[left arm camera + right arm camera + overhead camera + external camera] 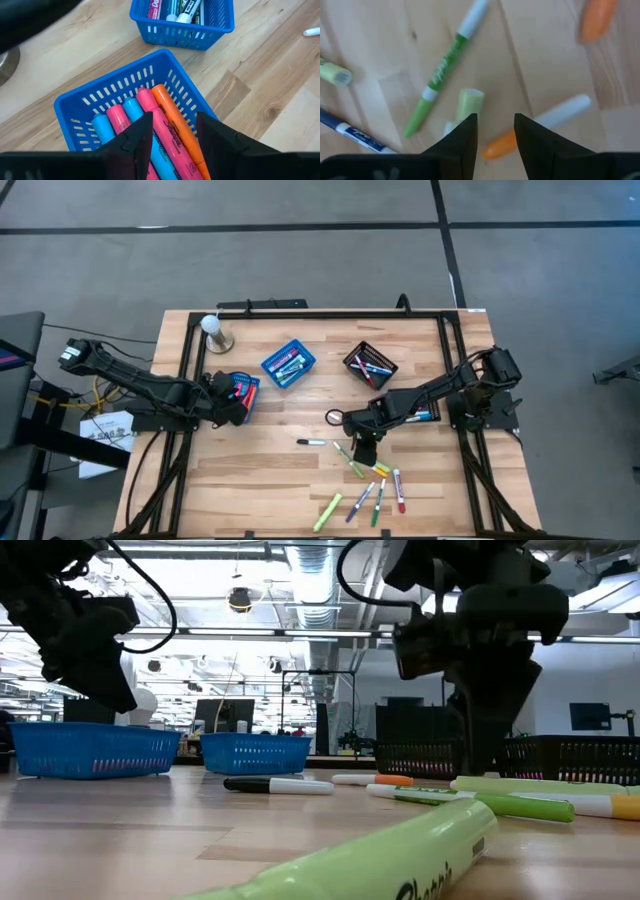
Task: Pick & Place Markers
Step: Put the top light green highlighter pen into the left blue bin
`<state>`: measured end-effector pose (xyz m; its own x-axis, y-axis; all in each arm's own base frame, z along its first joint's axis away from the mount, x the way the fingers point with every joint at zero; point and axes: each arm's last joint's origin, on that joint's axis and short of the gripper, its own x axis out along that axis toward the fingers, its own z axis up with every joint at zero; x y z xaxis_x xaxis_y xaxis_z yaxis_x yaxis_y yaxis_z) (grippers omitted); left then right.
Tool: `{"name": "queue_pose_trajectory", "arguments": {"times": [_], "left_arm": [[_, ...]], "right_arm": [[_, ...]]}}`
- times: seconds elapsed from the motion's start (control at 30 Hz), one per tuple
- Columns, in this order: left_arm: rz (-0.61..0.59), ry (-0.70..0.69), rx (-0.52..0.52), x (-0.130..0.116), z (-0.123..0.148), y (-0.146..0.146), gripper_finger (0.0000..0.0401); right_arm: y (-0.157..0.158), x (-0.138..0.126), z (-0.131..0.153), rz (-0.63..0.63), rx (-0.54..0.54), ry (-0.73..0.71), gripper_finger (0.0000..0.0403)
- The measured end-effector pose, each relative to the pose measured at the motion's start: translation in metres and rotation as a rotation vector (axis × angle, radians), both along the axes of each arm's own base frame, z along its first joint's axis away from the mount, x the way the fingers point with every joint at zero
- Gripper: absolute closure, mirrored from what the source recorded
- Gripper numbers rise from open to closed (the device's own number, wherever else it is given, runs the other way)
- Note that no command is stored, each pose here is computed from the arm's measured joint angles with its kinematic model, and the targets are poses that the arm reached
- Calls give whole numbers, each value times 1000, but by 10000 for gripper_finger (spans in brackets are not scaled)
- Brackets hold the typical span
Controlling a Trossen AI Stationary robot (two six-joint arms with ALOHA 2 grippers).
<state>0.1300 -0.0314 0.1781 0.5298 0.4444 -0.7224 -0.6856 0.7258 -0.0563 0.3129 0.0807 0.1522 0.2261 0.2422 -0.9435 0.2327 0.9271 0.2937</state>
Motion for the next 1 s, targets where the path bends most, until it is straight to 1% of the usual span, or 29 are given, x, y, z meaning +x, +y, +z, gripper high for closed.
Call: {"name": "queue_pose_trajectory", "arguments": {"times": [0.17,0.27,0.37,0.6,0.73,0.8,1.0], "left_arm": [[0,-1,0,0,0,0,258],[0,-2,-1,0,0,0,258],[0,-2,-1,0,0,0,258],[0,-10,-3,1,1,0,261],[0,-19,-7,2,1,-1,261],[0,-23,-8,2,1,-1,261],[0,-31,-11,2,2,-1,261]], "right_arm": [[5,-1,0,-7,-27,-8,284],[15,-3,0,0,-18,-13,284],[27,-7,0,31,-38,-20,284],[46,-14,0,31,-160,-66,284],[54,-17,0,31,-254,-110,284],[57,-18,1,34,-280,-123,284],[65,-11,-10,38,-251,-183,284]]}}
